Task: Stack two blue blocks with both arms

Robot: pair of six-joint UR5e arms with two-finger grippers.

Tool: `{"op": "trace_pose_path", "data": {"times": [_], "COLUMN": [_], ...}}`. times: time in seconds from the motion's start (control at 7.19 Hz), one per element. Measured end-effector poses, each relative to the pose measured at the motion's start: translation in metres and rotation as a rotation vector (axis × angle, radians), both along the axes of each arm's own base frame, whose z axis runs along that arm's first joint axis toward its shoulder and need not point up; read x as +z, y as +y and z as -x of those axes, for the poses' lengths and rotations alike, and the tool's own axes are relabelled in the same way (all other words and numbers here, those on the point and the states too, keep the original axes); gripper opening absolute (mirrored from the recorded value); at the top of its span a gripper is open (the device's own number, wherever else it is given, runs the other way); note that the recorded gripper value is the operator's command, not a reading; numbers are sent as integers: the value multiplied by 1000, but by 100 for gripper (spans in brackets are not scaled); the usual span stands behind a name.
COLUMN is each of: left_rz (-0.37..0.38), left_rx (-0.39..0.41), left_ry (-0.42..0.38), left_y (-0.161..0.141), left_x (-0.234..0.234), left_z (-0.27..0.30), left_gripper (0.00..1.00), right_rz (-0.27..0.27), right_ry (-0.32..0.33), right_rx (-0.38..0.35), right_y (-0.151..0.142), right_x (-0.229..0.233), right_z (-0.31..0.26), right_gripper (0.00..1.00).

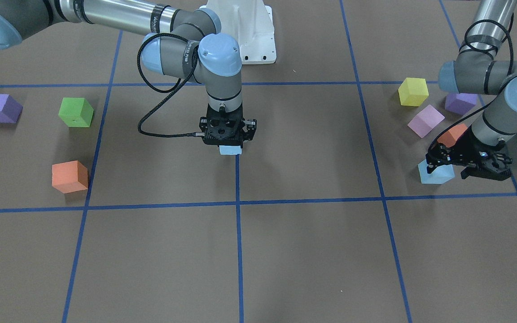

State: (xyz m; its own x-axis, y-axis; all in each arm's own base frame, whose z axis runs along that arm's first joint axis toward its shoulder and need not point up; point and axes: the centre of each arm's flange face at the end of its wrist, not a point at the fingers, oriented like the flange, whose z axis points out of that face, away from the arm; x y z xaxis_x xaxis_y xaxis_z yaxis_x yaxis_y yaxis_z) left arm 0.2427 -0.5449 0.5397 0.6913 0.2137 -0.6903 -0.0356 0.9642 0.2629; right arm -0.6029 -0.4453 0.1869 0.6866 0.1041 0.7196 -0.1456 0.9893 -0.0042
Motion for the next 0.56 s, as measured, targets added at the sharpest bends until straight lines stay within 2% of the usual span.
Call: {"op": "trace_pose_path", "data": {"times": [0.56], "left_rz": [27], "left_rx": [18], "left_ry": [-20], "left_y": [7], "left_x": [15], "left_z": [-18], "left_gripper": [97], "right_rz": [-14], "right_ry": [-27], "right_rx": [31], "right_y": [-22], "right_x": [-20], "right_z": [-20], "right_gripper": [100]}}
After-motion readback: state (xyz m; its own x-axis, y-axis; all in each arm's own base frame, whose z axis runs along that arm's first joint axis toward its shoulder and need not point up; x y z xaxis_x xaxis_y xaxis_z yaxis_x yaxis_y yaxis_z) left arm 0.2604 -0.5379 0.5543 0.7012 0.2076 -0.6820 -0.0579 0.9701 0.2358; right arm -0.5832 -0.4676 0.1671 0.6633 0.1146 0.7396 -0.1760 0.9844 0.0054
